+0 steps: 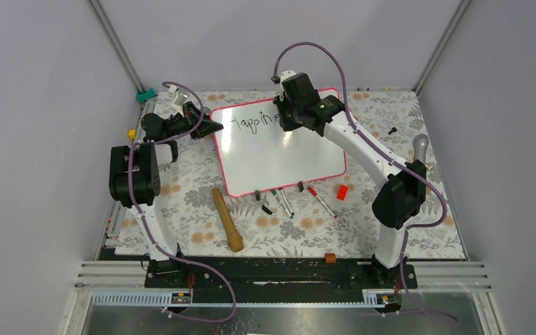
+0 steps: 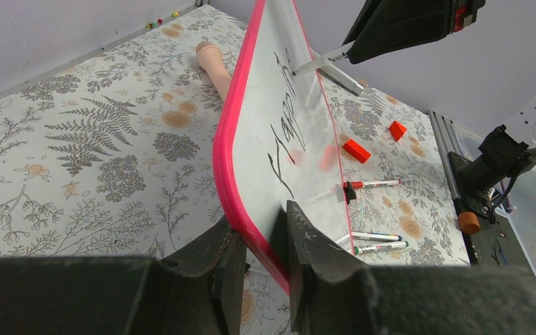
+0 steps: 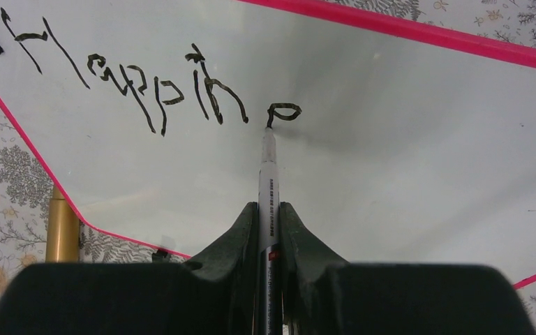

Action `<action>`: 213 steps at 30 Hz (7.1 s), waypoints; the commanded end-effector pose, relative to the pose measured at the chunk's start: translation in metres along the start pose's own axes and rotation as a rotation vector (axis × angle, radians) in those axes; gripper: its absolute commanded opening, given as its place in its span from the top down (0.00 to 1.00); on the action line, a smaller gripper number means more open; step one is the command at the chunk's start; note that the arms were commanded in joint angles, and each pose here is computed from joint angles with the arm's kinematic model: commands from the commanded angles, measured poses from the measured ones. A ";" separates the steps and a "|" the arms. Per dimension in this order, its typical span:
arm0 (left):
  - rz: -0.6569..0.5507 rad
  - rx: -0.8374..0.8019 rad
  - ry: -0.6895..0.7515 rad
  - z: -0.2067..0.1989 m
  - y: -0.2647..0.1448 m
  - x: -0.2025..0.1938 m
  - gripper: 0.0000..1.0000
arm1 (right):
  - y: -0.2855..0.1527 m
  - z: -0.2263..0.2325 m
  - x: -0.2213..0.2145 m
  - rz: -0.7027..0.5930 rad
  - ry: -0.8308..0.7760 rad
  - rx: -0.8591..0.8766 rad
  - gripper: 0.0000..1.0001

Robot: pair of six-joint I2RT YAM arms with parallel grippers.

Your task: Write a sentence on the whiteboard

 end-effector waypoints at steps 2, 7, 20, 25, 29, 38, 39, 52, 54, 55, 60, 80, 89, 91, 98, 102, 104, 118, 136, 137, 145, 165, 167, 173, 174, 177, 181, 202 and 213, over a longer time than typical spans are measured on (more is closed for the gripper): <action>0.172 -0.207 0.202 -0.022 -0.005 -0.032 1.00 | -0.001 -0.008 -0.004 0.022 -0.022 -0.042 1.00; 0.172 -0.208 0.201 -0.022 -0.005 -0.033 1.00 | -0.004 -0.015 0.000 0.007 -0.022 -0.095 1.00; 0.172 -0.207 0.201 -0.022 -0.005 -0.033 1.00 | -0.015 -0.016 0.013 -0.060 -0.010 -0.102 1.00; 0.172 -0.207 0.200 -0.022 -0.005 -0.033 1.00 | -0.026 -0.011 0.022 -0.128 -0.003 -0.056 1.00; 0.171 -0.207 0.202 -0.022 -0.005 -0.032 1.00 | -0.039 -0.008 0.026 -0.187 0.003 -0.024 1.00; 0.172 -0.207 0.202 -0.022 -0.005 -0.032 1.00 | -0.047 -0.011 0.029 -0.212 0.001 -0.033 1.00; 0.172 -0.208 0.202 -0.022 -0.005 -0.033 1.00 | -0.046 -0.011 0.030 -0.210 0.002 -0.037 1.00; 0.172 -0.207 0.200 -0.022 -0.005 -0.033 1.00 | -0.028 -0.018 0.027 -0.150 0.007 -0.110 1.00; 0.171 -0.207 0.200 -0.022 -0.005 -0.032 1.00 | -0.026 -0.019 0.027 -0.147 0.007 -0.115 1.00; 0.172 -0.207 0.202 -0.022 -0.005 -0.032 1.00 | -0.025 -0.019 0.026 -0.145 0.007 -0.119 1.00; 0.171 -0.206 0.199 -0.022 -0.005 -0.033 1.00 | -0.020 -0.022 0.025 -0.139 0.006 -0.142 1.00; 0.172 -0.207 0.201 -0.022 -0.005 -0.032 1.00 | -0.009 -0.016 0.025 -0.131 -0.006 -0.105 1.00; 0.172 -0.207 0.202 -0.022 -0.005 -0.032 1.00 | -0.011 -0.013 0.020 -0.099 -0.030 -0.068 1.00; 0.172 -0.208 0.200 -0.022 -0.005 -0.033 1.00 | -0.012 -0.013 0.018 -0.091 -0.033 -0.073 1.00; 0.172 -0.207 0.200 -0.022 -0.005 -0.033 1.00 | -0.016 -0.022 0.009 -0.072 -0.050 -0.125 1.00; 0.172 -0.208 0.203 -0.022 -0.005 -0.032 1.00 | -0.017 -0.026 0.010 -0.076 -0.040 -0.154 1.00; 0.172 -0.207 0.204 -0.022 -0.006 -0.032 1.00 | -0.017 -0.027 0.009 -0.072 -0.040 -0.165 1.00; 0.172 -0.207 0.202 -0.022 -0.005 -0.033 1.00 | -0.017 -0.028 -0.001 -0.033 -0.052 -0.161 1.00; 0.172 -0.208 0.205 -0.022 -0.005 -0.032 1.00 | -0.016 -0.015 0.003 -0.036 -0.058 -0.066 1.00; 0.172 -0.208 0.205 -0.022 -0.005 -0.032 1.00 | -0.018 -0.015 0.004 -0.043 -0.058 -0.068 1.00; 0.171 -0.207 0.204 -0.022 -0.005 -0.032 1.00 | -0.043 -0.015 0.012 -0.135 -0.049 -0.046 1.00; 0.172 -0.207 0.202 -0.022 -0.005 -0.032 1.00 | -0.045 -0.032 0.026 -0.172 -0.021 -0.171 1.00; 0.171 -0.207 0.203 -0.022 -0.005 -0.032 1.00 | -0.042 -0.033 0.027 -0.168 -0.021 -0.177 1.00; 0.172 -0.207 0.202 -0.022 -0.005 -0.032 1.00 | -0.035 -0.035 0.027 -0.155 -0.019 -0.198 1.00; 0.171 -0.207 0.203 -0.022 -0.005 -0.032 1.00 | -0.034 -0.036 0.027 -0.154 -0.018 -0.206 1.00; 0.171 -0.207 0.202 -0.022 -0.005 -0.032 1.00 | -0.032 -0.038 0.027 -0.152 -0.015 -0.218 1.00; 0.172 -0.207 0.202 -0.022 -0.005 -0.032 1.00 | -0.028 -0.039 0.027 -0.147 -0.012 -0.223 1.00; 0.172 -0.207 0.200 -0.022 -0.005 -0.033 1.00 | -0.017 -0.037 0.025 -0.134 -0.031 -0.213 1.00; 0.172 -0.207 0.201 -0.022 -0.005 -0.032 1.00 | -0.017 -0.033 0.022 -0.127 -0.047 -0.174 1.00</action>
Point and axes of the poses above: each gripper's point midway between its finger pads, its own y axis out along the fingers, its own z axis along the line the jaws close on, x = y × z, the point moved 4 cm from there along -y, back along the fingers, and after that the axes turned 1 degree about -y, right-handed, at the moved point
